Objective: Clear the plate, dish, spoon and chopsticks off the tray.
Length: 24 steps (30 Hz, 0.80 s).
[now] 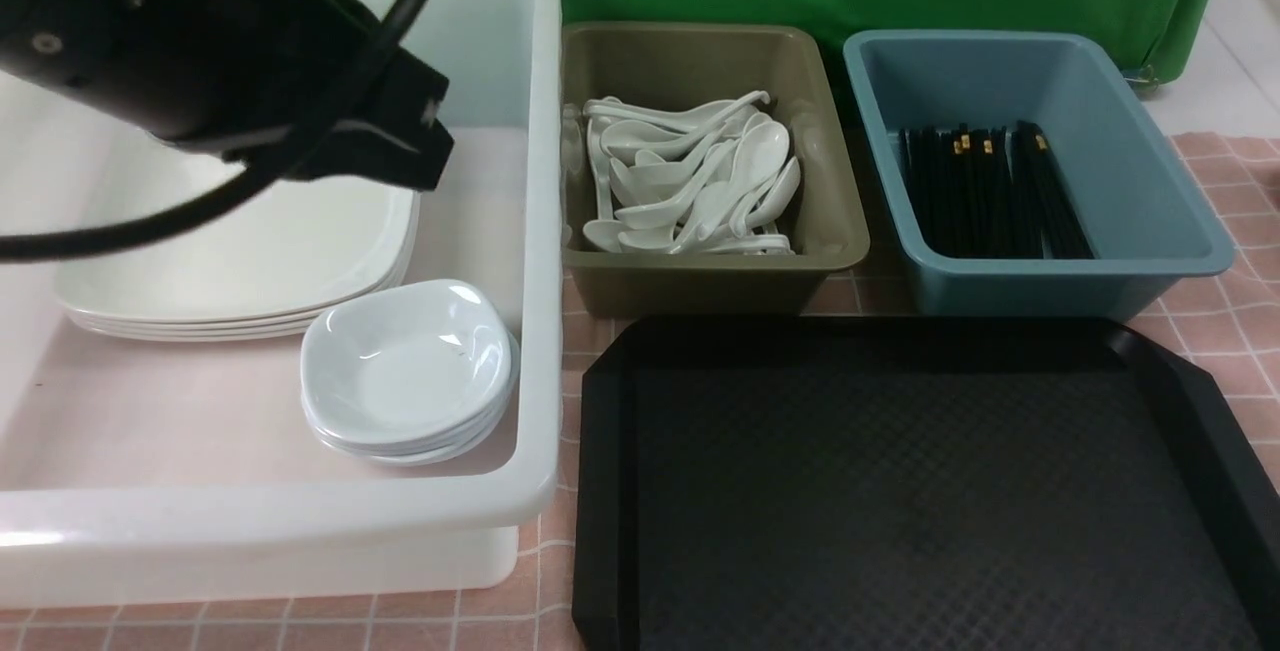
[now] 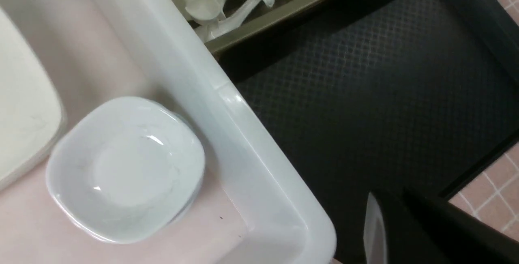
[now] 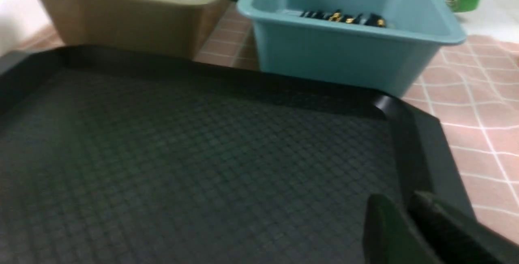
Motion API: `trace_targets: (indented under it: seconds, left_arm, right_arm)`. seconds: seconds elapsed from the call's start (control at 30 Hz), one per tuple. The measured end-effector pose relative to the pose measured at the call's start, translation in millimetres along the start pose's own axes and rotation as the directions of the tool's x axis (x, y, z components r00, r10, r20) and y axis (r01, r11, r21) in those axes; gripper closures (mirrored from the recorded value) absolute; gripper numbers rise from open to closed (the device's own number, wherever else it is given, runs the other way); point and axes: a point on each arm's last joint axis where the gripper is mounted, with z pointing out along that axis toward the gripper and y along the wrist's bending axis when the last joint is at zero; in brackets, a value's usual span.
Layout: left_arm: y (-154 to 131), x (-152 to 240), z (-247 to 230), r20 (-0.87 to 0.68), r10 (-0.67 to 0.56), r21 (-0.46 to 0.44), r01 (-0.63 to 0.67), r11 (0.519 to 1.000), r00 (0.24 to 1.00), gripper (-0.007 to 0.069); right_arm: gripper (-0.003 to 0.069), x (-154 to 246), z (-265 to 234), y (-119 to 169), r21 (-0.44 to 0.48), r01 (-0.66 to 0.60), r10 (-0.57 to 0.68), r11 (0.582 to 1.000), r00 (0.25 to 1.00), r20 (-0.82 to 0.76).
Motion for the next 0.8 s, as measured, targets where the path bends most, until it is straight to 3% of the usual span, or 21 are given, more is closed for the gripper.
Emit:
trace_targets:
  seconds: [0.17, 0.5, 0.63, 0.77, 0.8]
  left_arm:
    - [-7.7, 6.0, -11.1, -0.004, 0.035, 0.057, -0.035, 0.998, 0.999, 0.0606]
    - [-9.8, 36.7, -48.3, 0.075, 0.077, -0.012, -0.076, 0.997, 0.994, 0.0606]
    - [-9.0, 62.7, -50.2, 0.203, 0.048, -0.012, -0.047, 0.999, 0.978, 0.0606]
    - [-0.9, 103.5, -36.3, 0.469, -0.014, -0.002, 0.017, 1.0, 0.883, 0.0606]
    - [0.1, 108.2, -34.0, 0.475, -0.018, -0.002, 0.021, 1.0, 0.88, 0.0606]
  right_arm:
    - [0.0517, 1.1, -0.6, -0.2, 0.003, 0.002, -0.002, 1.0, 1.0, -0.024]
    - [0.0494, 1.3, -0.7, -0.3, 0.005, 0.002, -0.002, 1.0, 1.0, -0.029]
    - [0.0484, 1.3, -0.7, -0.3, 0.005, 0.003, -0.003, 1.0, 1.0, -0.03]
    - [0.0473, 1.3, -0.7, -0.3, 0.005, 0.003, -0.003, 1.0, 1.0, -0.03]
    - [0.0472, 1.3, -0.7, -0.3, 0.005, 0.003, -0.003, 1.0, 1.0, -0.03]
